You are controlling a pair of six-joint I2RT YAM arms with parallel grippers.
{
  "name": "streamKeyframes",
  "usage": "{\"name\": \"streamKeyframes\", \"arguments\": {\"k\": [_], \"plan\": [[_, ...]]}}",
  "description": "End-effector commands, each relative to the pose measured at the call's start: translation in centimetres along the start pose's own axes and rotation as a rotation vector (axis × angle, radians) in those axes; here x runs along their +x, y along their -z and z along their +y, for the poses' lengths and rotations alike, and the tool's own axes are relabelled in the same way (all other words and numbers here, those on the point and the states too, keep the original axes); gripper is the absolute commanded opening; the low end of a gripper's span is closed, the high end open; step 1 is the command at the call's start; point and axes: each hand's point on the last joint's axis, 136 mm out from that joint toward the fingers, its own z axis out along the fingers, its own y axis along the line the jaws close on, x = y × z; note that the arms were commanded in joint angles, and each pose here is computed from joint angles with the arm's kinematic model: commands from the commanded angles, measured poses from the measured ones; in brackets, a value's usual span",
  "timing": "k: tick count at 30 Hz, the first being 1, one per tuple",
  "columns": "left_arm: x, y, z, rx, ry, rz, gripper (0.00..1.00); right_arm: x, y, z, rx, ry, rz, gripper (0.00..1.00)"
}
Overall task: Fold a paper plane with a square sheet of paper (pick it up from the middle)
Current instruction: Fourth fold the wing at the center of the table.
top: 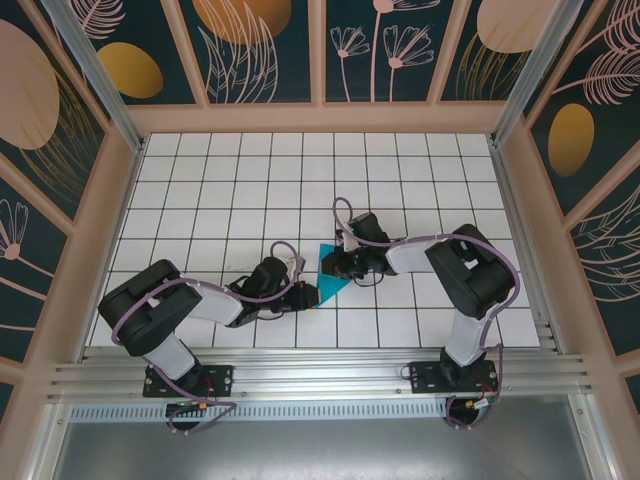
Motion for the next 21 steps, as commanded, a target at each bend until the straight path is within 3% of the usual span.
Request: {"name": "streamKeyframes", "arguments": {"k": [1, 8, 21], "plan": [[0.0, 0.5, -0.9, 0.022, -0.002, 0.012, 0.17, 1.6, -0.5, -4.2, 0.143, -0.047, 0.013, 0.17], [-0.3, 0.9, -1.1, 0.021, 0.003, -0.006, 0.22, 1.9, -0.4, -4.5, 0.155, -0.045, 0.017, 0.17], [1.3, 0.2, 0.5, -0.01, 0.013, 0.065, 0.05, 2.1, -0.5, -4.8, 0.165, -0.048, 0.021, 0.17]]}}
